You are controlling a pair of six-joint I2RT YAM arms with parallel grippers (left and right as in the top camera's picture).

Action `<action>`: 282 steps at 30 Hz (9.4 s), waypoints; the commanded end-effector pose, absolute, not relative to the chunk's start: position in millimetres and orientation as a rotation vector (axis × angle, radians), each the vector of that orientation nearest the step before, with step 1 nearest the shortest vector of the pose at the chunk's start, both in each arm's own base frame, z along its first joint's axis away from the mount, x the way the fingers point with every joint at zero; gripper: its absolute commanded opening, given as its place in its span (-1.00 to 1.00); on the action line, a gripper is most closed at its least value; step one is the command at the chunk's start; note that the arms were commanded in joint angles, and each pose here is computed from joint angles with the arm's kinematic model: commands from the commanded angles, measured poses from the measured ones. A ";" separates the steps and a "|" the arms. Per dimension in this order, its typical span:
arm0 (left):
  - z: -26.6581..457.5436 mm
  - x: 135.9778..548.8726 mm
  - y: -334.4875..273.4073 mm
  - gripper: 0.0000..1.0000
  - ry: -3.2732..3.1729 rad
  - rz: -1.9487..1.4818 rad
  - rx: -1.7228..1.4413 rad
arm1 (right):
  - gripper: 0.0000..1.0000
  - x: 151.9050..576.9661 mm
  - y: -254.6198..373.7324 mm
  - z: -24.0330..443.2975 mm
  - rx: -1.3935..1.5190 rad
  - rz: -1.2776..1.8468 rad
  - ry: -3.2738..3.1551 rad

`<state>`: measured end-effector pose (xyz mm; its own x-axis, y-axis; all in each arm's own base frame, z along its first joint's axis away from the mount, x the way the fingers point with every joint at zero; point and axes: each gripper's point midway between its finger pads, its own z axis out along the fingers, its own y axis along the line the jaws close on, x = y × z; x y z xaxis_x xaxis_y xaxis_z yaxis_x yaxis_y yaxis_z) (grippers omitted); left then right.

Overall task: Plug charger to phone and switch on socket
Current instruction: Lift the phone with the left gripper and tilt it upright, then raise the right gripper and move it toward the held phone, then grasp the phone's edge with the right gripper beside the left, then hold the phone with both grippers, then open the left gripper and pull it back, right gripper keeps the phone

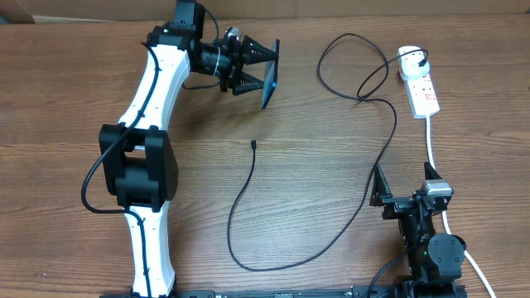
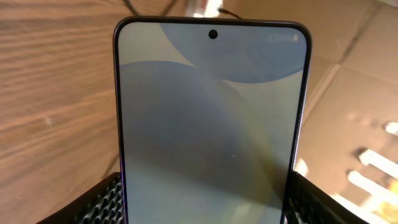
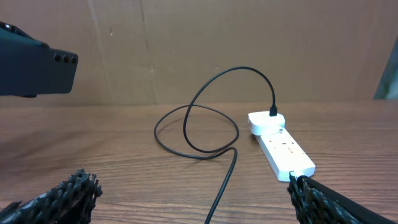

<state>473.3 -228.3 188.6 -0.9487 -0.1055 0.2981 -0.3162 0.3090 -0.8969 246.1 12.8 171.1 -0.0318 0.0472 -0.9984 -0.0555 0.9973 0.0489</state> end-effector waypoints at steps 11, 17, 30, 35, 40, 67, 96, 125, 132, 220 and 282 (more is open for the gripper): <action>235.5 469.3 -221.5 0.16 -2.224 1.828 0.394 | 1.00 246.1 16.7 171.4 -0.018 0.104 1.588; 230.0 472.6 -220.1 0.16 -2.252 1.796 0.437 | 1.00 218.4 95.9 198.5 -0.177 0.732 1.515; 211.2 498.8 -212.6 0.14 -2.411 1.708 0.604 | 1.00 189.0 107.9 282.1 -0.229 0.893 1.307; 209.8 502.2 -211.8 0.13 -2.427 1.701 0.624 | 1.00 201.6 104.6 296.9 -0.232 0.792 1.465; 210.9 503.5 -212.0 0.13 -2.395 1.692 0.671 | 1.00 231.0 109.1 304.2 -0.275 0.752 1.712; 217.9 498.2 -215.5 0.13 -2.286 1.689 0.712 | 1.00 319.0 124.7 219.0 0.204 0.726 2.417; 239.9 482.4 -222.5 0.12 -2.084 1.726 0.656 | 1.00 319.8 119.6 216.0 0.222 0.687 2.422; 219.1 463.6 -281.2 0.13 -2.195 1.577 0.655 | 0.89 370.9 210.7 268.0 0.016 0.596 2.247; 210.8 465.1 -286.6 0.13 -2.252 1.543 0.682 | 0.75 382.7 200.1 258.5 0.147 0.483 2.252; 202.0 452.0 -315.0 0.15 -2.357 1.511 0.583 | -0.27 423.2 195.2 195.6 0.293 0.313 2.291; 202.1 450.4 -318.7 0.15 -2.381 1.525 0.535 | -0.49 422.5 192.5 213.7 0.298 0.298 2.298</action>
<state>459.7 -311.8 169.8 -0.8556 -0.2356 0.4610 -0.5176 0.4023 -0.7551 417.3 192.1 198.9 -0.6943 0.2956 -0.6562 0.1243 0.9473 0.2952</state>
